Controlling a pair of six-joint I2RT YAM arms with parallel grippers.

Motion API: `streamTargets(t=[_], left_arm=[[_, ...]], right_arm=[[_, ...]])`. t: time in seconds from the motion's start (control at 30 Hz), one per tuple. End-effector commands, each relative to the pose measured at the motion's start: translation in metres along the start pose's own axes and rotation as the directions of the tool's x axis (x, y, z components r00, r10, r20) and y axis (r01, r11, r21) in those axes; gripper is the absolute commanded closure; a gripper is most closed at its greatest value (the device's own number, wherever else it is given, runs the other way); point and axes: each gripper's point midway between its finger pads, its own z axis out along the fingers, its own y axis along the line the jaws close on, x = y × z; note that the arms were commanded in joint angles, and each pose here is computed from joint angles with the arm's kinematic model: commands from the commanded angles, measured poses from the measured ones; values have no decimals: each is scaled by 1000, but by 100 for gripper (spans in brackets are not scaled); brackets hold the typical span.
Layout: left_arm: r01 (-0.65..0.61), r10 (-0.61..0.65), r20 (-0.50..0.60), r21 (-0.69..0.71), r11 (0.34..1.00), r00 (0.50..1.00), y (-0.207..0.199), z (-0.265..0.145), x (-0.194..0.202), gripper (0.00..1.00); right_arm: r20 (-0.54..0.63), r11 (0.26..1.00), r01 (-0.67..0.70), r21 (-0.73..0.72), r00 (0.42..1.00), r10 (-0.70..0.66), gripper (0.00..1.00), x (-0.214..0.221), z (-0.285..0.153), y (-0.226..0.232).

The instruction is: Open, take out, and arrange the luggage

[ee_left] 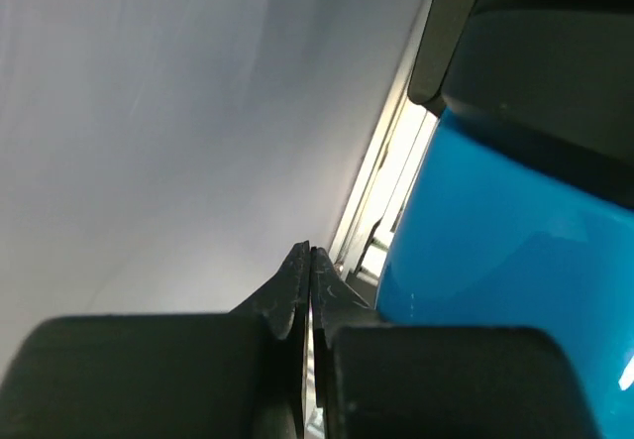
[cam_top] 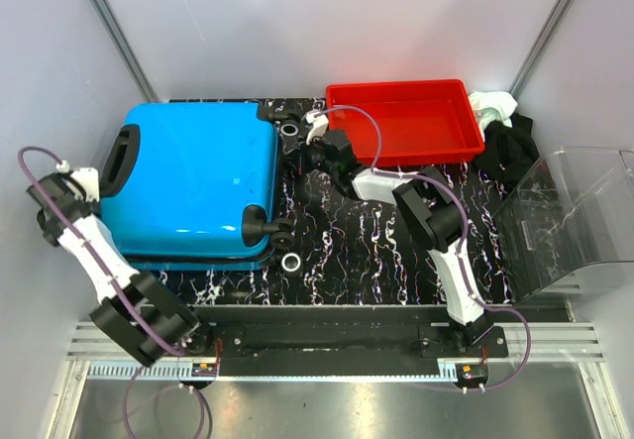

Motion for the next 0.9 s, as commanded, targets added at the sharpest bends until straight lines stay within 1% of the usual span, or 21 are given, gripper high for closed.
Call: streamTargets(t=[0.0, 0.07, 0.1, 0.17, 0.2, 0.27, 0.33, 0.37, 0.4, 0.47, 0.5, 0.53, 0.63, 0.67, 0.73, 0.8, 0.83, 0.87], left_arm=[[15, -15, -4, 122, 992, 1000, -41, 23, -36, 100], [6, -5, -10, 97, 995, 1000, -42, 36, -51, 100], [-14, 13, 17, 78, 997, 1000, -43, 35, -72, 100], [-44, 42, 33, 66, 997, 999, -49, 39, -92, 100], [-83, 81, 41, 54, 995, 996, -57, 42, -108, 100], [-130, 127, 71, 42, 991, 989, -69, 38, -129, 100], [-150, 148, 92, 12, 989, 985, -69, 30, -142, 100], [-180, 179, 90, 6, 984, 980, -77, 28, -144, 98], [-193, 193, 91, -12, 981, 977, -77, 24, -144, 95], [-217, 216, 89, 0, 976, 972, -89, 22, -137, 91], [-234, 231, 95, 16, 972, 968, -94, 21, -134, 83], [-254, 251, 80, 31, 967, 965, -102, 23, -121, 81], [-298, 293, 84, 67, 952, 953, -118, 17, -108, 79], [-316, 305, 97, 125, 940, 947, -133, 17, -98, 79], [-346, 324, 142, 175, 922, 935, -147, 5, -92, 76], [-407, 353, 248, 217, 887, 902, -166, -22, -93, 74], [-435, 370, 273, 232, 870, 888, -173, -31, -90, 69], [-482, 384, 358, 244, 841, 851, -187, -55, -95, 66]], right_arm=[[13, 999, 0, 41, 1000, 0, 100, -10, -10, -5], [13, 999, -7, 44, 1000, 6, 100, -9, -9, -6], [12, 999, -10, 47, 1000, 10, 100, -9, -9, -6], [10, 999, -9, 51, 1000, 9, 100, -8, -9, -7], [8, 998, -10, 55, 1000, 10, 100, -8, -8, -8], [12, 998, -7, 60, 1000, 6, 100, -11, -7, -9], [13, 998, -4, 66, 1000, 4, 100, -13, -6, -11], [13, 998, -1, 65, 1000, 0, 100, -14, -6, -10], [13, 998, 1, 63, 1000, -2, 100, -15, -4, -10], [13, 998, 1, 61, 1000, -1, 100, -16, -3, -10], [13, 998, 1, 57, 1000, -2, 100, -16, -2, -9], [14, 998, 1, 58, 1000, -2, 100, -17, -2, -10], [12, 999, 0, 54, 1000, 0, 100, -16, -1, -8], [12, 999, -2, 52, 1000, 1, 100, -17, -1, -8], [8, 999, 4, 50, 1000, -4, 100, -16, -1, -8], [4, 999, 8, 50, 1000, -8, 100, -16, -1, -8], [7, 999, 8, 52, 1000, -8, 100, -17, 0, -8], [5, 999, 8, 53, 1000, -8, 100, -17, 0, -9]])
